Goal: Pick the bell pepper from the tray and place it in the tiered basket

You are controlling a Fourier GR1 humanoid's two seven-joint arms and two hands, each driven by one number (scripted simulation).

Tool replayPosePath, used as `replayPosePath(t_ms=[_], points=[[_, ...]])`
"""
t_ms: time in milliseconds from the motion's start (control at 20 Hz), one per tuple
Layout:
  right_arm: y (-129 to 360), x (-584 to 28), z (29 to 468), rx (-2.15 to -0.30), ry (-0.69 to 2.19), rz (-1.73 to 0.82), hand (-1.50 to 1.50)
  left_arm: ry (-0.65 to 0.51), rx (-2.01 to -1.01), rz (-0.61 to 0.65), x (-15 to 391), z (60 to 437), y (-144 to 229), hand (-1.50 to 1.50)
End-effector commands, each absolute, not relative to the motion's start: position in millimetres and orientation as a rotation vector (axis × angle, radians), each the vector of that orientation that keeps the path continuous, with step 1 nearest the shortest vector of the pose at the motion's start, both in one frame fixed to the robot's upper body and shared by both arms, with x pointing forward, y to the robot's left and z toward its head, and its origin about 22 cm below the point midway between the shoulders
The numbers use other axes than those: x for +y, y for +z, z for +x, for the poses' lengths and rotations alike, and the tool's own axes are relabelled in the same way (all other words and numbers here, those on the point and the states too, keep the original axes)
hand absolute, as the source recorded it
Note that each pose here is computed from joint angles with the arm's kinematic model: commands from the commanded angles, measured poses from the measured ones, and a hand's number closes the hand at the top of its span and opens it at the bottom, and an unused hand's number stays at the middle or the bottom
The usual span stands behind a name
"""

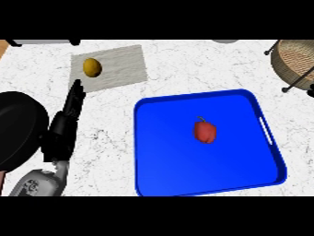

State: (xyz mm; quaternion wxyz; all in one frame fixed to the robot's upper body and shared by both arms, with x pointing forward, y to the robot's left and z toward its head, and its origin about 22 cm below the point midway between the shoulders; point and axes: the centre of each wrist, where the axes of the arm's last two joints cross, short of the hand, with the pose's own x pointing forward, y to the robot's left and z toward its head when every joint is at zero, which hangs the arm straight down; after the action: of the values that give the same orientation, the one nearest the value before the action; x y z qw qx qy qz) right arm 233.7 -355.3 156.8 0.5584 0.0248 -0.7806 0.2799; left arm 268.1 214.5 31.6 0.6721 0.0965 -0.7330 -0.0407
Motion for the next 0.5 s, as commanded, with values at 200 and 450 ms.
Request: replayPosePath(t_ms=[200,450], points=[[233.6,-300.2,202.6,-1.627,1.257,-0.473,-1.50,-0.108,-1.641,0.201,213.0,269.3,30.3,0.00],[244.1,-252.5,181.0,-1.476,1.313,-0.638,-1.50,-0.109,-1.674,0.188,205.1,273.6,37.0,0.00]])
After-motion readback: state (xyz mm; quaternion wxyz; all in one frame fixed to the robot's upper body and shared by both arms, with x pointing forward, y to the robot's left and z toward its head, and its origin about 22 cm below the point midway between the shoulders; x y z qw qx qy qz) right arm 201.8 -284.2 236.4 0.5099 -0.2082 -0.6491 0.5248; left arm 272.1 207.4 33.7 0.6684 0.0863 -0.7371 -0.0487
